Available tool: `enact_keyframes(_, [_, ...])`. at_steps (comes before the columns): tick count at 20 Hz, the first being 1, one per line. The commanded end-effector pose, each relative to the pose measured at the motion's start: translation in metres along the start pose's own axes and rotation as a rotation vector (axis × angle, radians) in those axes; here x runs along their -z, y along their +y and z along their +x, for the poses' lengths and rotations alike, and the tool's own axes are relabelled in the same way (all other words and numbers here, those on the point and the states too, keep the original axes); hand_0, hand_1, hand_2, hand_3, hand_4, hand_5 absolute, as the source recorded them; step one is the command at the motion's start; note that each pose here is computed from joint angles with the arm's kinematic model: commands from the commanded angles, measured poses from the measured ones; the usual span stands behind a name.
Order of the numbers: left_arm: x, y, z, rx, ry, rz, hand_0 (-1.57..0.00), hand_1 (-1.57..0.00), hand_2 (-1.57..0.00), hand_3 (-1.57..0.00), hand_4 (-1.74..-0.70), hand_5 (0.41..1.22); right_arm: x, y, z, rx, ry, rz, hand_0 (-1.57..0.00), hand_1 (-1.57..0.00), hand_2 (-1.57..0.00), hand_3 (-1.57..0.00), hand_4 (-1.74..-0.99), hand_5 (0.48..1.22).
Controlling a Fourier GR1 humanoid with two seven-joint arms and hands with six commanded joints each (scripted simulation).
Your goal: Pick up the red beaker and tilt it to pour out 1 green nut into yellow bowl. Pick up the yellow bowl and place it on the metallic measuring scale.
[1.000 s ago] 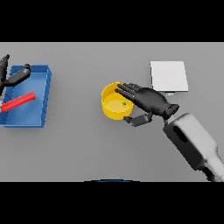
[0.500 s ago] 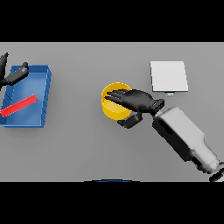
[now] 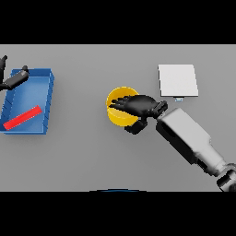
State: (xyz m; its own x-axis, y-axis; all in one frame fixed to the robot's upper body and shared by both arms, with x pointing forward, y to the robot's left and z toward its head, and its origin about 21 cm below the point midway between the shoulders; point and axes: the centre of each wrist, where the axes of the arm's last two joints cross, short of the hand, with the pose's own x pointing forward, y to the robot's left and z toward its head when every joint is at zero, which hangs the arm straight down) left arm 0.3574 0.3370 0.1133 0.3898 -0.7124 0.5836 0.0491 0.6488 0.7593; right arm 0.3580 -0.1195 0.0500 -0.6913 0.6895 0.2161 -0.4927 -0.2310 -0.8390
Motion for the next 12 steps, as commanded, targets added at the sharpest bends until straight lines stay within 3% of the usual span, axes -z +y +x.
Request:
enact_keyframes(1, [-0.0003, 0.0014, -0.0025, -0.002, 0.001, 0.003, 0.00, 0.00, 0.00, 0.00, -0.79, 0.729, 0.0013, 0.0022, 0.0006, 0.003, 0.002, 0.007, 0.00, 0.00, 0.00, -0.01, -1.308, 0.729])
enact_keyframes(4, [0.0003, -0.0019, 0.0028, -0.011, -0.009, -0.003, 0.00, 0.00, 0.00, 0.00, -0.79, 0.723, 0.0055, 0.0027, 0.0023, -0.026, 0.025, 0.020, -0.09, -0.11, -0.13, -0.16, -1.362, 0.820])
enact_keyframes(6, [0.0001, -0.0012, -0.0003, -0.013, -0.007, 0.002, 0.00, 0.00, 0.00, 0.00, -0.79, 0.723, 0.0044, 0.0057, 0.0016, -0.036, 0.012, 0.033, -0.51, -0.44, -0.39, -0.36, -1.425, 0.964])
enact_keyframes(8, [0.0002, 0.0009, 0.0015, -0.013, -0.009, 0.012, 0.00, 0.00, 0.00, 0.00, -0.80, 0.726, 0.0032, 0.0015, 0.0021, -0.035, 0.017, 0.058, -0.89, -0.85, -0.81, -0.59, -1.534, 1.057])
enact_keyframes(10, [-0.0008, -0.0016, -0.0010, -0.012, -0.002, 0.008, 0.00, 0.00, 0.00, 0.00, -0.80, 0.728, 0.0035, -0.0017, 0.0000, -0.023, 0.008, 0.095, -1.14, -1.11, -1.09, -0.87, -1.604, 1.116])
enact_keyframes(12, [-0.0024, 0.0006, 0.0014, -0.011, -0.005, 0.011, 0.00, 0.00, 0.00, 0.00, -0.80, 0.727, -0.0019, -0.0015, -0.0036, -0.006, -0.006, 0.106, -1.29, -1.27, -1.26, -1.02, -1.649, 1.154])
